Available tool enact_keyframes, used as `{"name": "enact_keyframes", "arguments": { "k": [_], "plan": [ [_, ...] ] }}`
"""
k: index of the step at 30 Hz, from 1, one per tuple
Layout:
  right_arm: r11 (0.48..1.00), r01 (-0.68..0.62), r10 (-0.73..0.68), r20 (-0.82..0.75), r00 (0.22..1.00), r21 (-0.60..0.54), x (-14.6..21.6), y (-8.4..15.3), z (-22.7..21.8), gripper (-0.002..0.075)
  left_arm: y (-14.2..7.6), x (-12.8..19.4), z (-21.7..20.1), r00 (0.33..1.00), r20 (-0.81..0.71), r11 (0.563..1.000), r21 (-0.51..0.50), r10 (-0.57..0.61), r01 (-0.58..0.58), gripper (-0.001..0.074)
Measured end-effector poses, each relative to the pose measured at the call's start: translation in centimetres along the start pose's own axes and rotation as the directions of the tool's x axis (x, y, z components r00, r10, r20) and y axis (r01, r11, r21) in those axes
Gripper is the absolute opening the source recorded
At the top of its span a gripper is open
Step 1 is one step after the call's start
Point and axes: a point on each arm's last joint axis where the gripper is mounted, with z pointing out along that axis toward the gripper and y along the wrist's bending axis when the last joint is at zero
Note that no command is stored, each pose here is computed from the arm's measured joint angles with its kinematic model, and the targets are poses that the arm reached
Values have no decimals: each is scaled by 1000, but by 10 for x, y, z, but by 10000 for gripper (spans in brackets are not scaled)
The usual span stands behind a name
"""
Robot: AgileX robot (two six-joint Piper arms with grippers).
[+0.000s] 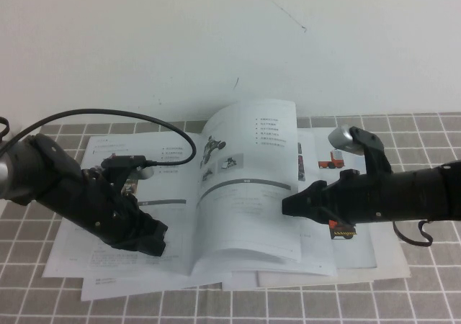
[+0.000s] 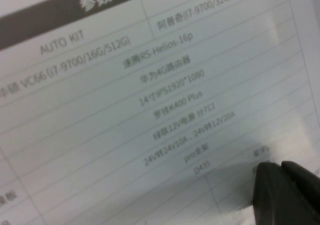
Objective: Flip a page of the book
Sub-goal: Open the closed book
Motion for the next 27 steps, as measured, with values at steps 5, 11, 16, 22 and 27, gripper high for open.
{"name": "enact_keyframes", "arguments": {
  "k": [5,11,16,22,27],
  "plan": [
    [991,59,-58,7,998,-117,-2,11,-1,326,0,0,0,1000,-1,1000,1,0,0,-4],
    [966,112,-104,47,993,-235,-18,27,-3,326,0,0,0,1000,-2,1000,2,4,-4,-4],
    [934,169,-148,90,985,-315,-33,40,-6,326,0,0,0,1000,-3,1000,3,3,-3,-4],
    [879,253,-212,144,967,-405,-48,55,-12,327,0,0,0,1000,-3,1000,3,3,-3,-4],
    [862,299,-251,168,953,-408,-50,57,-13,327,0,0,0,1000,-3,1000,3,3,-3,-4]
  ]
}}
